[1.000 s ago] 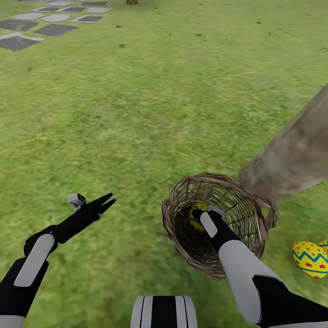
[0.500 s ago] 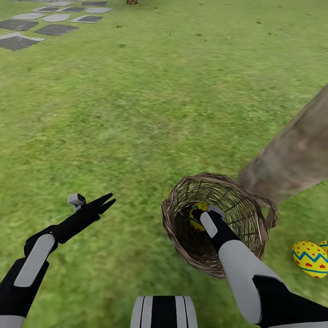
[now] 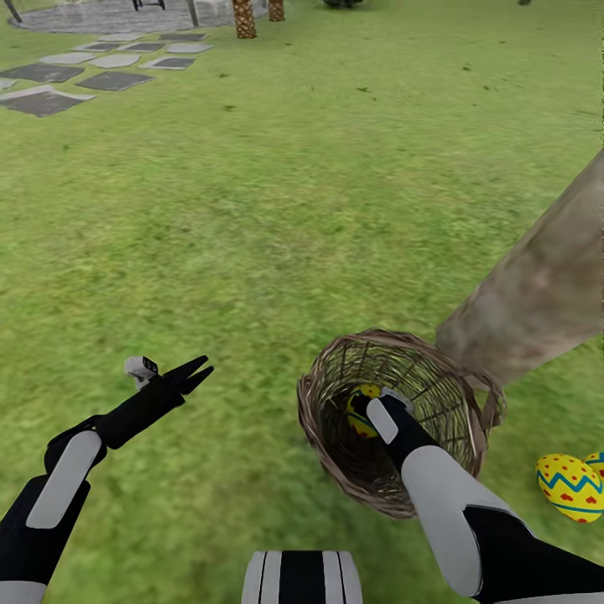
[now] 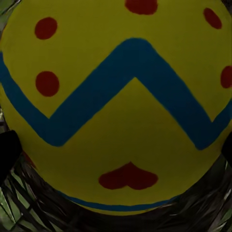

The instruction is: Take the three Easter eggs out of the wicker basket on the lawn in the garden, then place them on the lawn next to a single tree (choose any tree) so that all three eggs are next to the same tree and none are left in the basket.

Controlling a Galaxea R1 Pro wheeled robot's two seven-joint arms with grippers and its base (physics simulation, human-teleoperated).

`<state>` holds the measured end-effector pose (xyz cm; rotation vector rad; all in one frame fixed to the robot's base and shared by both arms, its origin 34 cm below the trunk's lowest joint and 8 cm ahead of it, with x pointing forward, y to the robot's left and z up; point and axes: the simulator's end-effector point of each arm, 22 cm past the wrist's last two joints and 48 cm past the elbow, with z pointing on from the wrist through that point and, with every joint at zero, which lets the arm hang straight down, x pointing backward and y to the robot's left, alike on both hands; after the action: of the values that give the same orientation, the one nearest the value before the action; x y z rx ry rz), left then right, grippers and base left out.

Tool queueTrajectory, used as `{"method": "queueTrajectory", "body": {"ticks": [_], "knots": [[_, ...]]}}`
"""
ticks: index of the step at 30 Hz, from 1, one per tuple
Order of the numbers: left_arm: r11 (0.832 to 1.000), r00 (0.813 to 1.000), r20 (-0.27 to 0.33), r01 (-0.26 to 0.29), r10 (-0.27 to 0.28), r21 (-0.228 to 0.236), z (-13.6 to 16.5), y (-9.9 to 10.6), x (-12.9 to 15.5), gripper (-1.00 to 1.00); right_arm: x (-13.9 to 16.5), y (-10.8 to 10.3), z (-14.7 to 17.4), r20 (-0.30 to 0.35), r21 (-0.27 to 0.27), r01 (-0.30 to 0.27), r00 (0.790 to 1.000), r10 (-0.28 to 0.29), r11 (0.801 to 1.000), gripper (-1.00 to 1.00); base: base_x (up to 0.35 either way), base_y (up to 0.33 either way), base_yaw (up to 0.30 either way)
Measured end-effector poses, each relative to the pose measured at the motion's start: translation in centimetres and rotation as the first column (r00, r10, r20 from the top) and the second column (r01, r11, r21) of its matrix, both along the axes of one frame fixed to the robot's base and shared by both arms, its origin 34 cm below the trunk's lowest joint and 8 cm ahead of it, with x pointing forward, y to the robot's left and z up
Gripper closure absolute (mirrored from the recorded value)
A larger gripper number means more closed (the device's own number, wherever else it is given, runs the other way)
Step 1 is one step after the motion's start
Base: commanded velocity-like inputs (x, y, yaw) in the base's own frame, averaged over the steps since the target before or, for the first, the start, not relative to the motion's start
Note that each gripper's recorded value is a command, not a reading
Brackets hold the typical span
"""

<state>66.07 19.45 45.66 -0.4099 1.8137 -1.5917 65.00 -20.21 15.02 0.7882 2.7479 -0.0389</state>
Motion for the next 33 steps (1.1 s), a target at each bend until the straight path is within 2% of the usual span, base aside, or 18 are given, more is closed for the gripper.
{"method": "queueTrajectory", "body": {"ticks": [11, 16, 19, 23, 28, 30, 33], "knots": [[1.0, 0.999, 0.045, 0.003, -0.003, -0.001, 2.7, -0.1, 0.1, -1.0, 1.3, 0.1, 2.6, 0.039, 0.004, 0.002, 0.999, -0.002, 1.0, 1.0, 0.0, 0.0, 0.0], [1.0, 0.998, 0.058, 0.018, -0.018, 0.003, 3.7, -0.7, -0.1, -1.0, 0.5, 0.0, 2.9, 0.022, 0.007, -0.006, 1.0, 0.006, 1.0, 1.0, 0.0, 0.0, 0.0], [0.999, 0.997, 0.064, 0.032, -0.033, 0.004, 4.2, -1.3, -0.4, -1.0, -0.6, 1.0, 3.2, -0.036, 0.043, -0.047, 0.998, 0.048, 0.998, 1.0, 0.0, 0.0, 0.0], [0.999, 0.996, 0.079, 0.035, -0.035, 0.005, 5.1, -1.5, -0.4, -1.0, -0.9, 1.5, 4.0, -0.057, 0.063, -0.071, 0.996, 0.075, 0.996, 1.0, 0.0, 0.0, 0.0], [0.999, 0.994, 0.099, 0.035, -0.035, 0.007, 6.3, -1.5, -0.4, -1.0, -0.5, 1.7, 5.2, -0.047, 0.064, -0.084, 0.995, 0.087, 0.994, 1.0, 0.0, 0.0, 0.0], [0.999, 0.994, 0.106, 0.038, -0.04, 0.021, 6.6, -1.5, -0.5, -1.0, -0.3, 1.6, 5.6, -0.042, 0.06, -0.087, 0.995, 0.09, 0.994, 1.0, 0.0, 0.0, 0.0], [0.997, 0.992, 0.112, 0.047, -0.054, 0.065, 6.4, -2.1, -0.7, -1.0, 0.0, 1.6, 6.3, -0.033, 0.054, -0.096, 0.995, 0.098, 0.994, 1.0, 0.0, 0.0, 0.0]]}}
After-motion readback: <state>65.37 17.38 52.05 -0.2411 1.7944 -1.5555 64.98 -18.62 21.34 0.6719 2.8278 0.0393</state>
